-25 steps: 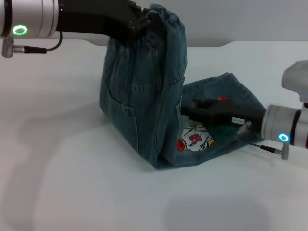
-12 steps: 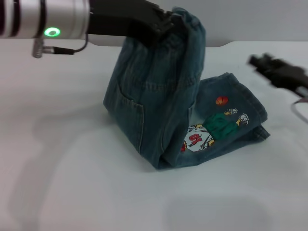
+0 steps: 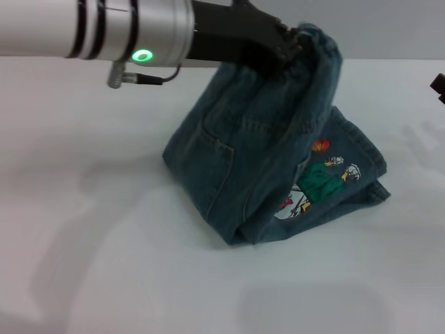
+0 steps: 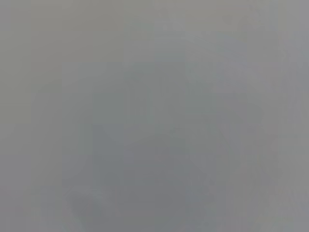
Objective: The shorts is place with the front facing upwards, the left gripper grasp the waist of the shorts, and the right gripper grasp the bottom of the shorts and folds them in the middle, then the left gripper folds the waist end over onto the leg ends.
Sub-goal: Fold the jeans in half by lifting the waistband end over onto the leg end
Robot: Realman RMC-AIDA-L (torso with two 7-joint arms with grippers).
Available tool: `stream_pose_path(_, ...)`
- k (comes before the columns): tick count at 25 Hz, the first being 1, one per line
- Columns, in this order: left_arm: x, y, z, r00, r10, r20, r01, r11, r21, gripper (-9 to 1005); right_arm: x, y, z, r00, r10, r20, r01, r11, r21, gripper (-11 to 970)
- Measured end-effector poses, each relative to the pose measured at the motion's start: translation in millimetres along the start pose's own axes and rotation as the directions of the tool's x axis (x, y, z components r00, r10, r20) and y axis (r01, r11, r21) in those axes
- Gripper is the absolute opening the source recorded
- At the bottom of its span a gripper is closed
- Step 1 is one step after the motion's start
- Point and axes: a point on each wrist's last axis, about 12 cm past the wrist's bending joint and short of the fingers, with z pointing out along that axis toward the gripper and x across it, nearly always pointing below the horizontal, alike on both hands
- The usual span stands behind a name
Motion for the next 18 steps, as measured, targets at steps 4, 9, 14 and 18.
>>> stream_pose_path(4, -1.1, -2.6, 7.6, 1.000, 0.005, 0.005, -0.006, 1.000, 0.002, 89, -0.4, -1.4, -3.4, 1.000, -0.001, 0.004, 0.001, 1.000, 0.004, 494)
stream_pose_path(9, -1.4, -7.9, 24.5, 1.000, 0.023, -0.004, -0.023, 1.000, 0.013, 91, -8.5, -9.5, -20.7, 0.997, 0.007, 0.073, -0.010, 0.999, 0.034, 494)
stream_pose_path(14, 2.3, -0.5, 31.8, 1.000, -0.011, -0.015, 0.011, 1.000, 0.004, 92, -13.6, -15.7, -38.2, 0.991, 0.016, 0.136, -0.025, 0.998, 0.059, 494)
stream_pose_path(18, 2.5, 2.5, 33.1, 1.000, -0.021, -0.004, 0.021, 1.000, -0.013, 126, -13.4, -17.3, -41.5, 0.990, 0.017, 0.143, -0.028, 0.997, 0.071, 495)
